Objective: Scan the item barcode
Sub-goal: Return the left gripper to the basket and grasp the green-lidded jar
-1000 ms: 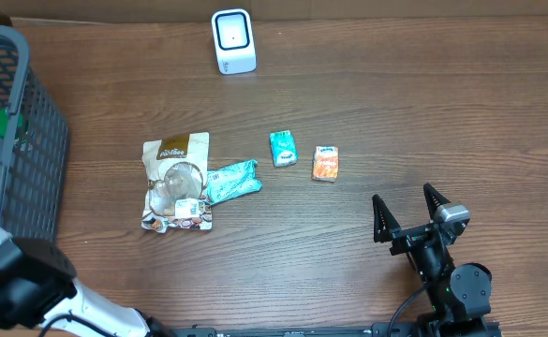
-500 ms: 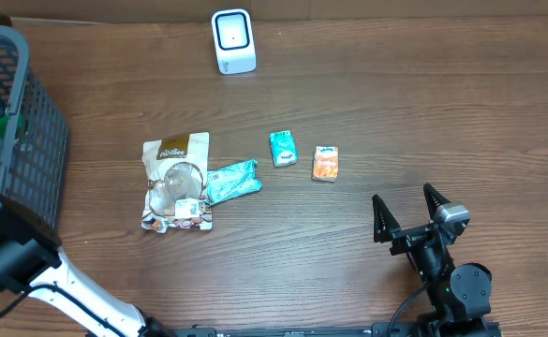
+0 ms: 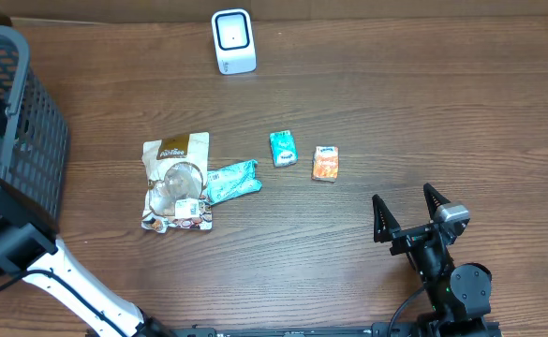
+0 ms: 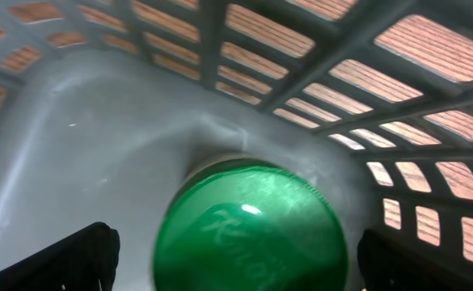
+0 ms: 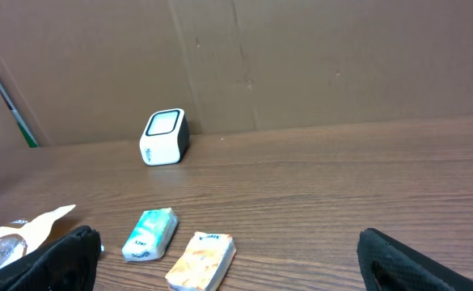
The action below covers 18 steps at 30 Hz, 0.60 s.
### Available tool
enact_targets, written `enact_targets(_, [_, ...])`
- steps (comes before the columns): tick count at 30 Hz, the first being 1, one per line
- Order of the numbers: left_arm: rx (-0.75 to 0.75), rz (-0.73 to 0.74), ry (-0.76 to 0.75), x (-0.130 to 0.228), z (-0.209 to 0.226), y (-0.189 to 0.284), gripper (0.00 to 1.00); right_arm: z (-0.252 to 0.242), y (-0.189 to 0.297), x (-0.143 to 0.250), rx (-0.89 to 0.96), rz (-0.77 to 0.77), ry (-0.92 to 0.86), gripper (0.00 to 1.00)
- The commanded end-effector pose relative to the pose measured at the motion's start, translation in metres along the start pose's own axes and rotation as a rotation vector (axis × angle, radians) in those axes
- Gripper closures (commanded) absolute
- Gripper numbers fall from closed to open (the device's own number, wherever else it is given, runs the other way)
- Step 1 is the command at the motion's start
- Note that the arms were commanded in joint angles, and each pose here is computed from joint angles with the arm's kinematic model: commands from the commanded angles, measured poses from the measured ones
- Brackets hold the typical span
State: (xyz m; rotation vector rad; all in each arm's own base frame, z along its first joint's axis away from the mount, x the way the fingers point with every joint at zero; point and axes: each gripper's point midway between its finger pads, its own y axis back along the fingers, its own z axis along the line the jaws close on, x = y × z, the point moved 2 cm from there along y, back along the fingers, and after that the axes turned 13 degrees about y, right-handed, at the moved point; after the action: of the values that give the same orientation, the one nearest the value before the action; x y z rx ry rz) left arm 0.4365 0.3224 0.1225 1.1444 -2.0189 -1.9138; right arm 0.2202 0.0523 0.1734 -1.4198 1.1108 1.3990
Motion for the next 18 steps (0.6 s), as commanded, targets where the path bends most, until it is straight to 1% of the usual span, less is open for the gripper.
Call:
enact_targets(1, [0.013, 0.027, -0.034, 0.0058, -0.0059, -0.0146, 0.05, -0.0006, -0.0001, 0.002, 0.004, -0.004, -0.004, 0.0])
enact_targets(7, [0.01, 0.032, -0.032, 0.0068, -0.0049, -0.016, 0.15, -0.0006, -0.0001, 0.002, 0.004, -0.004, -0.004, 0.0])
enact_targets(10, [0.009, 0.04, -0.026, 0.0087, -0.0049, -0.0159, 0.23, -0.0006, -0.0001, 0.002, 0.004, -0.004, -0.004, 0.0])
enact_targets(12, [0.009, 0.047, -0.025, 0.0102, -0.0048, -0.0159, 0.31, -0.0006, -0.0001, 0.002, 0.004, -0.004, -0.004, 0.0])
enact_targets(18, [0.009, 0.056, -0.023, 0.0123, -0.0048, -0.0158, 0.45, -0.0006, -0.0001, 0.002, 0.004, -0.004, -0.004, 0.0])
